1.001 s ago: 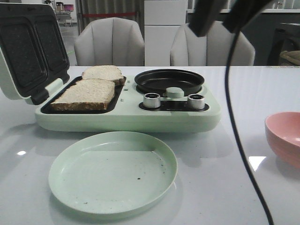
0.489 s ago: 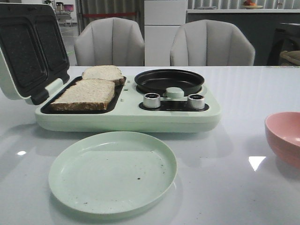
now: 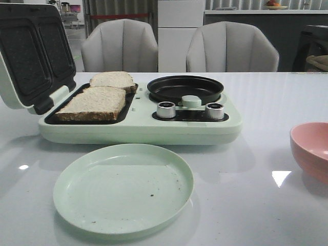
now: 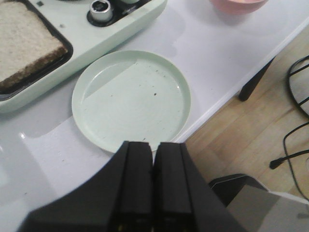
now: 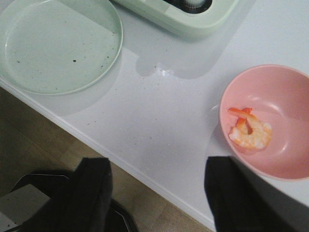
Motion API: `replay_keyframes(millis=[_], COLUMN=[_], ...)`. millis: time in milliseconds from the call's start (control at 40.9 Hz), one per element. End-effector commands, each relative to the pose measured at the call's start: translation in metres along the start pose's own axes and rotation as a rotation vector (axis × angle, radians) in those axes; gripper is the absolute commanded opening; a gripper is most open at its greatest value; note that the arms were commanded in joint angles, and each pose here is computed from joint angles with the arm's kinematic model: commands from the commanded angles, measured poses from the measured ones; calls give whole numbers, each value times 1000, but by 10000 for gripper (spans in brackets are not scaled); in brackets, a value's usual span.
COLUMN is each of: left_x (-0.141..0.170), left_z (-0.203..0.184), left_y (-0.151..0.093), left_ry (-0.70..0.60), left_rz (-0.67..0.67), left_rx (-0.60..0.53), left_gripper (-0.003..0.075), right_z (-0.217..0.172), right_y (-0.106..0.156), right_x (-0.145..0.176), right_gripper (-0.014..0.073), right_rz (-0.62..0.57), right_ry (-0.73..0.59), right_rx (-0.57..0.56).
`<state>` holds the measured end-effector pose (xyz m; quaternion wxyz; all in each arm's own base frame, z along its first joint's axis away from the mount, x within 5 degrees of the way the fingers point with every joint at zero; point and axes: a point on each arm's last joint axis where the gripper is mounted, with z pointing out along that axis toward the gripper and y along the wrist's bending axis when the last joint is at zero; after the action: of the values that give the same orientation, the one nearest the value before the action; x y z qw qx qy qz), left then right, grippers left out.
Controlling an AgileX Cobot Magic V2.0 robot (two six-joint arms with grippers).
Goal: Make breakfast with bread and shrimp
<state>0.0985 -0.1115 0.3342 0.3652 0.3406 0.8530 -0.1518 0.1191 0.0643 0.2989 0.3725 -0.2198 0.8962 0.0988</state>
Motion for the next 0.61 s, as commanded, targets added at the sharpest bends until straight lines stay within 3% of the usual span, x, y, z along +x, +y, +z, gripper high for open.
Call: replay_keyframes(millis=[0, 195, 342, 464, 586], left_x=[-21, -35, -29, -19, -9], left_z=[12, 51, 68, 65, 52], left_y=[8, 55, 111, 154, 196], left_ry=[23, 210, 299, 248, 119], left_rz=[9, -86, -267, -455, -647], left_rx=[-76, -275, -261, -236, -295], left_gripper=[100, 106, 106, 106, 106], right_z=[-7, -7, -7, -7, -7], right_y=[0, 0, 0, 0, 0], right_x=[-13, -13, -13, -13, -13], right_gripper=[515, 515, 515, 515, 515], right_rz=[-8, -8, -8, -8, -8], right_ry=[-103, -103, -103, -103, -103], right_rx=[3, 3, 3, 3, 3])
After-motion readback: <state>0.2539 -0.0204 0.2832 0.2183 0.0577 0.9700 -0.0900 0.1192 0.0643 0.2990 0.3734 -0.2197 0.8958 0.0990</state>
